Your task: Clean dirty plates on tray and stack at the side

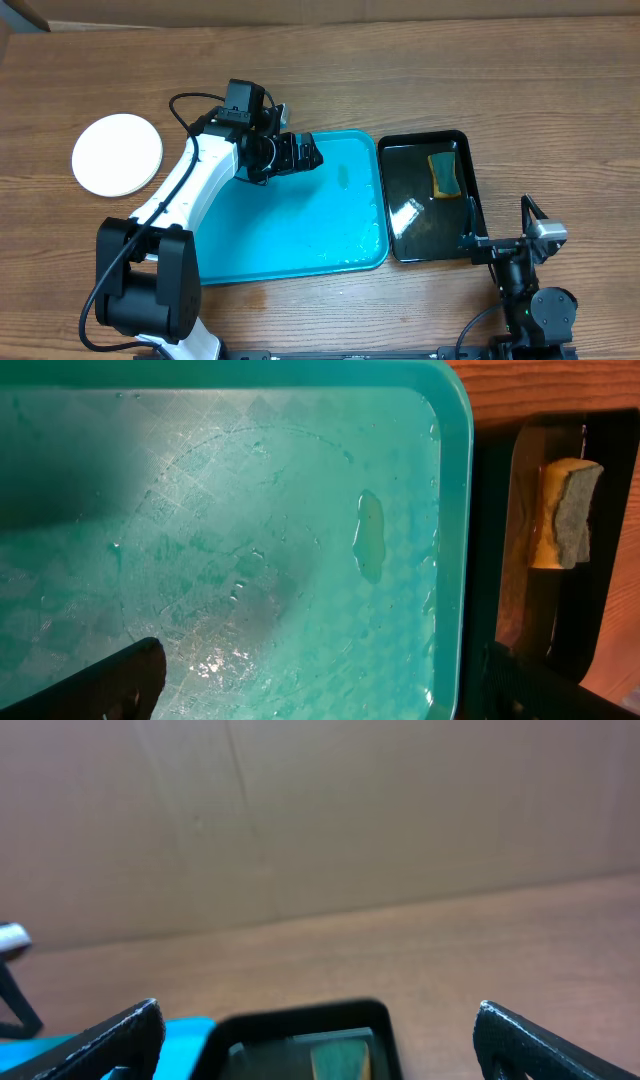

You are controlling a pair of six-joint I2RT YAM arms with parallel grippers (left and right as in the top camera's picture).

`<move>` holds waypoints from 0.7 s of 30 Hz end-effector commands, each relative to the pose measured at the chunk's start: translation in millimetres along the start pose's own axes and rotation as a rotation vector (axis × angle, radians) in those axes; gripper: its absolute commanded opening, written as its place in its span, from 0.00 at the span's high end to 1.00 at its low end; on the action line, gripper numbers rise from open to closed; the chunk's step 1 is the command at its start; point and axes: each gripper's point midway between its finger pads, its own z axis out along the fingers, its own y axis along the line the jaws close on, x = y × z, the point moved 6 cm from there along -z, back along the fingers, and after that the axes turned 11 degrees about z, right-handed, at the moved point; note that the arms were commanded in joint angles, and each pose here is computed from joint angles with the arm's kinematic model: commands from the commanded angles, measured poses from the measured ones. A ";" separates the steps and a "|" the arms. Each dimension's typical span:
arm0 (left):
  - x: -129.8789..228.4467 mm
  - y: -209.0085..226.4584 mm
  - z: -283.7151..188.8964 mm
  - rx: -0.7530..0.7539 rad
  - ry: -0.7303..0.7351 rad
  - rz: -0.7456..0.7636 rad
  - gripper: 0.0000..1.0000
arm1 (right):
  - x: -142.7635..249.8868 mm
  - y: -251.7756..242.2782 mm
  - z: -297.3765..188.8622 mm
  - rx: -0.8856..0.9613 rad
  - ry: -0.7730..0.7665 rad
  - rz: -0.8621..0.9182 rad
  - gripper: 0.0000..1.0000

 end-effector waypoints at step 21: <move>-1.8 -3.0 -6.3 -0.003 -0.020 0.025 0.00 | 11.6 -7.6 -0.6 0.034 0.050 -0.006 0.00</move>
